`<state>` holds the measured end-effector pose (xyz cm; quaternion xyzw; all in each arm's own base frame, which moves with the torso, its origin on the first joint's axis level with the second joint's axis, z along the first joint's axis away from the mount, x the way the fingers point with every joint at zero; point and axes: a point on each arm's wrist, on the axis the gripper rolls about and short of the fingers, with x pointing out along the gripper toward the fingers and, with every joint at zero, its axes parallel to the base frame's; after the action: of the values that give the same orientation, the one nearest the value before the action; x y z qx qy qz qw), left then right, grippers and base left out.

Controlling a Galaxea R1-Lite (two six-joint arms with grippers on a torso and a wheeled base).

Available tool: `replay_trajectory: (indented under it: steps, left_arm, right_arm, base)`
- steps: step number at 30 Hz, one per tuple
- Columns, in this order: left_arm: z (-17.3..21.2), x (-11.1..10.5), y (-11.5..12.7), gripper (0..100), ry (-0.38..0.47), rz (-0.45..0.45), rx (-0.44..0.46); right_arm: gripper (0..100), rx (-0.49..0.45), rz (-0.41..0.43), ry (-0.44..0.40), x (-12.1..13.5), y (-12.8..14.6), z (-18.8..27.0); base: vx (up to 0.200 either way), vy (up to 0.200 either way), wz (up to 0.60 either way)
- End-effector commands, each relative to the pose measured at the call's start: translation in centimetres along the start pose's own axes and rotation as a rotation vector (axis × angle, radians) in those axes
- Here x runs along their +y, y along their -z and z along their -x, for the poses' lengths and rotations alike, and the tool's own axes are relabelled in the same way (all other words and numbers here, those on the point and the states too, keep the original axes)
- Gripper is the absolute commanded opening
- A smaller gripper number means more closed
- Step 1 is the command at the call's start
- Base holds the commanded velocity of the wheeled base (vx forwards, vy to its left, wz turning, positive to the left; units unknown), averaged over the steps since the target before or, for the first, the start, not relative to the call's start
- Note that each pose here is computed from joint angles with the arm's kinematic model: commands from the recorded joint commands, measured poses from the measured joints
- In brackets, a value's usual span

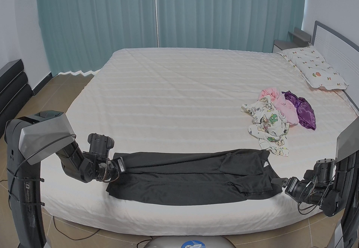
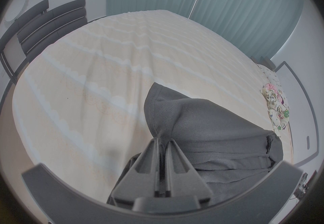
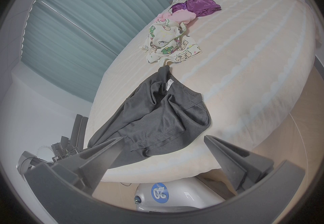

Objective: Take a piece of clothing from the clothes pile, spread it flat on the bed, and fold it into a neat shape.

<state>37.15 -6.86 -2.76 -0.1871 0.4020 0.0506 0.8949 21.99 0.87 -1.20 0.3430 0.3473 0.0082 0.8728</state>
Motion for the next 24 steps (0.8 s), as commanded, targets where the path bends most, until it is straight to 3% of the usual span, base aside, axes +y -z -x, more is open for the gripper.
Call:
replay_trajectory:
  steps: [1,8,9,17,24]
  left_arm:
    - [-0.1,-0.2,-0.3,0,0.001,0.003,-0.014]
    - [-1.2,0.2,-0.5,0,-0.011,0.014,-0.022]
    - [-1.3,0.2,-0.6,100,-0.017,0.015,-0.025]
    - [-1.1,0.6,-1.0,100,-0.011,0.018,-0.031]
    - [-1.0,0.3,-0.9,100,0.074,0.013,0.016]
  right_arm:
    - [100,0.003,-0.002,0.001,-0.1,0.2,0.3]
    - [100,0.005,-0.001,-0.001,0.0,0.2,0.3]
    - [100,0.003,-0.002,0.001,-0.1,0.2,0.3]
    - [100,0.006,-0.006,0.000,0.0,0.2,0.2]
    - [100,0.011,-0.007,0.004,-0.1,0.3,0.2]
  base:
    - [0.000,0.000,0.00]
    - [0.000,0.000,0.00]
    - [0.000,0.000,0.00]
    - [0.000,0.000,0.00]
    - [0.000,0.000,0.00]
